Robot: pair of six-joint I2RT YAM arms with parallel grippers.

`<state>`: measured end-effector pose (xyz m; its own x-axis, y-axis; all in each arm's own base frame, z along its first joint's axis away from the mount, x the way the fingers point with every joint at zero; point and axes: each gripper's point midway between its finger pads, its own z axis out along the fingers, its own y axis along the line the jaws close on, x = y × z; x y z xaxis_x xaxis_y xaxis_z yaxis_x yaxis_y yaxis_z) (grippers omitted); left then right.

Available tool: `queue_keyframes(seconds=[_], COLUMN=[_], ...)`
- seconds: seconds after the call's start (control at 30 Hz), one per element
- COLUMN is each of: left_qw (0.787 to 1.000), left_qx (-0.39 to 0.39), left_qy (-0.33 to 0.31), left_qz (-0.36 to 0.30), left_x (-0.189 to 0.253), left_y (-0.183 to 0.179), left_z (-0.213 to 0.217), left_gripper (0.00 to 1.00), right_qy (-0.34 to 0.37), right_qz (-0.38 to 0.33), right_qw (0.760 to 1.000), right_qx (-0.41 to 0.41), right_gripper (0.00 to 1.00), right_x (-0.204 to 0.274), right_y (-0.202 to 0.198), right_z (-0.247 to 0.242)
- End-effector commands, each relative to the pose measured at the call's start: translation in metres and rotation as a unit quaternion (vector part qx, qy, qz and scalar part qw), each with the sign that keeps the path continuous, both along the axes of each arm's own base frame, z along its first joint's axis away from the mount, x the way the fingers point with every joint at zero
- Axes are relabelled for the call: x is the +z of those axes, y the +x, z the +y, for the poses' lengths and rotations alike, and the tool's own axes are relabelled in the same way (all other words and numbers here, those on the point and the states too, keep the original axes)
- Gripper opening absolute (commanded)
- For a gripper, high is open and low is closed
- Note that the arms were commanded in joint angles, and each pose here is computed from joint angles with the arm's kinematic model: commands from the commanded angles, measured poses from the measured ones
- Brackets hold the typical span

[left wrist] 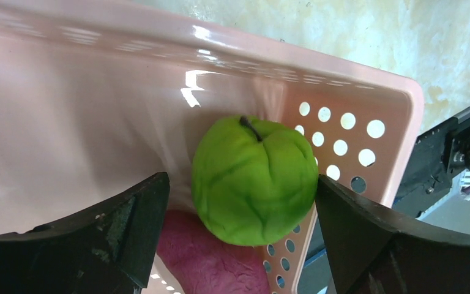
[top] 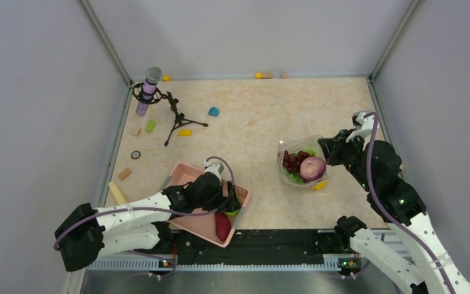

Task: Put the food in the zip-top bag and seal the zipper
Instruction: Pick up the fake fruit from the bin.

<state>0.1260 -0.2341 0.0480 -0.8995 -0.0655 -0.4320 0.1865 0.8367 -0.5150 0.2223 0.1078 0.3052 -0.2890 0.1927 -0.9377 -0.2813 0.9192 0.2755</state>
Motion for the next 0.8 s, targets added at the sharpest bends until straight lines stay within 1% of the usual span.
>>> queue_keyframes(seconds=[0.0,0.1,0.17,0.43,0.5,0.53,0.63,0.7,0.77], left_qw=[0.999,1.000,1.000,1.000,1.000,0.999,0.998,0.996,0.993], left_qx=[-0.014,-0.015,-0.016,-0.017,-0.008,0.000,0.025,0.039,0.051], left_qy=[-0.021,-0.016,-0.013,-0.008,-0.005,-0.001,0.008,0.000,-0.018], left_qz=[-0.020,-0.018,-0.017,-0.018,-0.027,-0.034,-0.060,-0.082,-0.105], left_x=[0.013,0.010,0.009,0.014,0.018,0.021,0.033,0.047,0.064], left_y=[0.010,0.011,0.011,0.010,0.013,0.015,0.025,0.031,0.038], left_z=[-0.018,-0.020,-0.020,-0.017,-0.013,-0.009,0.000,0.002,0.002], left_gripper=[0.91,0.88,0.81,0.39,0.31,0.28,0.23,0.19,0.18], right_qy=[0.011,0.011,0.011,0.011,0.011,0.011,0.012,0.011,0.011], right_qz=[-0.031,-0.032,-0.031,-0.031,-0.031,-0.031,-0.032,-0.031,-0.031], right_qw=[0.999,0.999,0.999,0.999,0.999,0.999,0.999,0.999,0.999], right_qx=[-0.011,-0.010,-0.009,-0.009,-0.009,-0.010,-0.009,-0.009,-0.008], right_gripper=[0.00,0.00,0.00,0.00,0.00,0.00,0.00,0.00,0.00], right_x=[0.017,0.017,0.017,0.017,0.017,0.017,0.017,0.017,0.016], right_y=[0.005,0.005,0.005,0.005,0.005,0.005,0.005,0.005,0.005], right_z=[-0.003,-0.003,-0.002,-0.002,-0.003,-0.003,-0.003,-0.003,-0.002])
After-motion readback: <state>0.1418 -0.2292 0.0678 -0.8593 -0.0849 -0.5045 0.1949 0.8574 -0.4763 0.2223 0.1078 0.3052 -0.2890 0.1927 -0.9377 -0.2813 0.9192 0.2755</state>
